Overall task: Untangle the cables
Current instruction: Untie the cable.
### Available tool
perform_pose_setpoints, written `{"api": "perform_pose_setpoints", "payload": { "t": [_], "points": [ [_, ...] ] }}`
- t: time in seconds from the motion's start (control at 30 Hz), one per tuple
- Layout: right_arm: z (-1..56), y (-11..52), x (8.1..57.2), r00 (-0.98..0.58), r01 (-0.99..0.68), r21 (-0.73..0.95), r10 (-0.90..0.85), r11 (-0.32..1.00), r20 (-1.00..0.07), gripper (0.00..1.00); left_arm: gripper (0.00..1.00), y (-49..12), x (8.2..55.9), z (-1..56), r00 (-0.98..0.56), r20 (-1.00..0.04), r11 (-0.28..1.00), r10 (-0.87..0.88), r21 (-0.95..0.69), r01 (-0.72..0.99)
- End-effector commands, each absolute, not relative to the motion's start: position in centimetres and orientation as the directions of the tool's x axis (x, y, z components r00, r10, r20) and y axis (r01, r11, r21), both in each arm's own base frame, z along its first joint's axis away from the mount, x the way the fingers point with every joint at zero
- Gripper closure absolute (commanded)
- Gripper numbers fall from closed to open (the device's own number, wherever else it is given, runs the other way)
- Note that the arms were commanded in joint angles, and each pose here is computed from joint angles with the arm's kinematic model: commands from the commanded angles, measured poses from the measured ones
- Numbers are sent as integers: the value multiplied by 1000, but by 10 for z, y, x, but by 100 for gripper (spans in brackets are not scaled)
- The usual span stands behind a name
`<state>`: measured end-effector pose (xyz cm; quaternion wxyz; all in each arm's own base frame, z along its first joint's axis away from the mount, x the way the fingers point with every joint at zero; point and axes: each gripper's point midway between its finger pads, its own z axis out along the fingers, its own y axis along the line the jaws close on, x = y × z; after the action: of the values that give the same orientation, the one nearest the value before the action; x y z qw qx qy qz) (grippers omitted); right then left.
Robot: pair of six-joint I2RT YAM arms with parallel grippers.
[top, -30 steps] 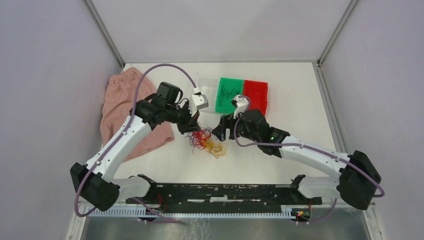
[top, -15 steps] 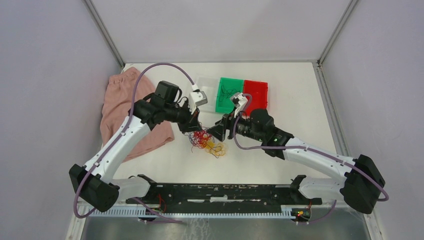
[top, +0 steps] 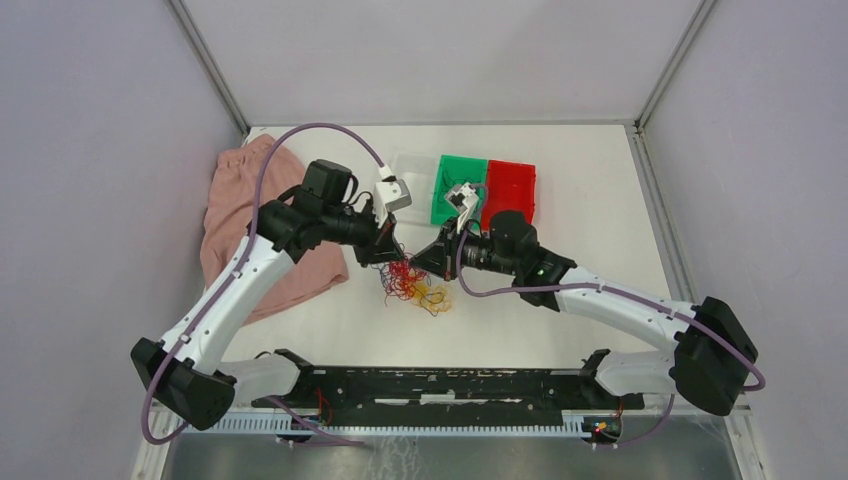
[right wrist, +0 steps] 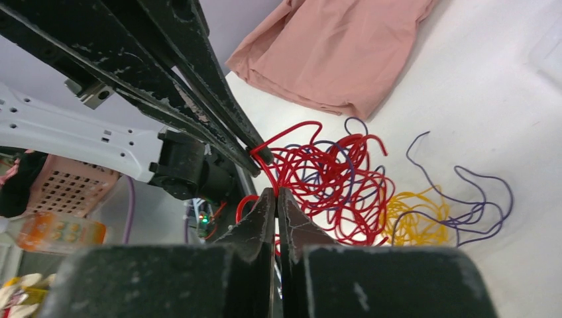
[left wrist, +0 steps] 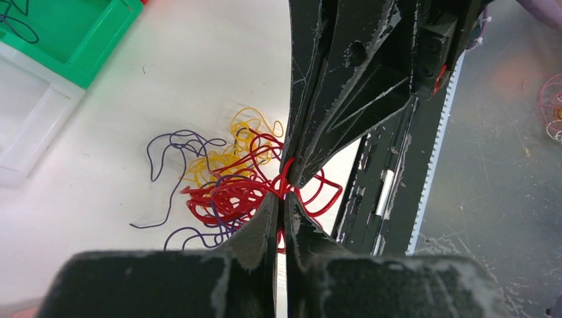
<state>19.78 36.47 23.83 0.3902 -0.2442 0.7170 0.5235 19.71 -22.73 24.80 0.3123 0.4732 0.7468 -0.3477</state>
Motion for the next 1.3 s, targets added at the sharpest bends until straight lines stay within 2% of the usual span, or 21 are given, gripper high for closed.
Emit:
{"api": "perform_pose_setpoints", "payload": {
  "t": [0.0, 0.1, 0.23, 0.3, 0.4, 0.53, 0.7, 0.8, 0.87, 0.97, 1.1, 1.27],
  "points": [
    [274, 359, 205, -519, -779, 527, 121, 340, -846, 100, 88, -222, 198, 263, -300, -823, 324, 482, -151, 934],
    [277, 348, 207, -497, -778, 497, 109, 384, -861, 100, 68, -213, 211, 256, -279, -816, 384, 506, -77, 920],
    [278, 348, 201, -502, -790, 490, 68, 368, -862, 100, 34, -206, 222, 266, -223, -837, 424, 500, 12, 905],
    [276, 351, 198, -521, -791, 500, 41, 352, -852, 100, 27, -207, 221, 278, -170, -859, 408, 484, 49, 912],
    [275, 356, 195, -540, -790, 515, 19, 332, -841, 100, 23, -211, 212, 290, -107, -880, 353, 463, 72, 933],
    [282, 362, 196, -547, -793, 523, 13, 314, -837, 100, 25, -221, 195, 286, -109, -890, 264, 443, 13, 964],
    [296, 367, 190, -560, -799, 534, -16, 277, -829, 100, 31, -224, 185, 268, -116, -882, 198, 457, -27, 980],
    [303, 367, 185, -555, -809, 531, -32, 252, -831, 100, 43, -221, 194, 260, -73, -875, 218, 479, 38, 975],
    [307, 366, 183, -551, -814, 529, -32, 241, -834, 100, 57, -219, 205, 261, -58, -879, 260, 473, 77, 962],
    [309, 367, 180, -556, -814, 534, -42, 228, -830, 100, 68, -221, 214, 274, -38, -904, 310, 426, 106, 945],
    [304, 366, 178, -565, -809, 539, -62, 234, -822, 100, 69, -226, 204, 294, 1, -928, 272, 374, 110, 956],
    [305, 363, 177, -561, -812, 534, -61, 236, -826, 100, 59, -230, 170, 296, -38, -932, 141, 362, 14, 990]
  ]
}}
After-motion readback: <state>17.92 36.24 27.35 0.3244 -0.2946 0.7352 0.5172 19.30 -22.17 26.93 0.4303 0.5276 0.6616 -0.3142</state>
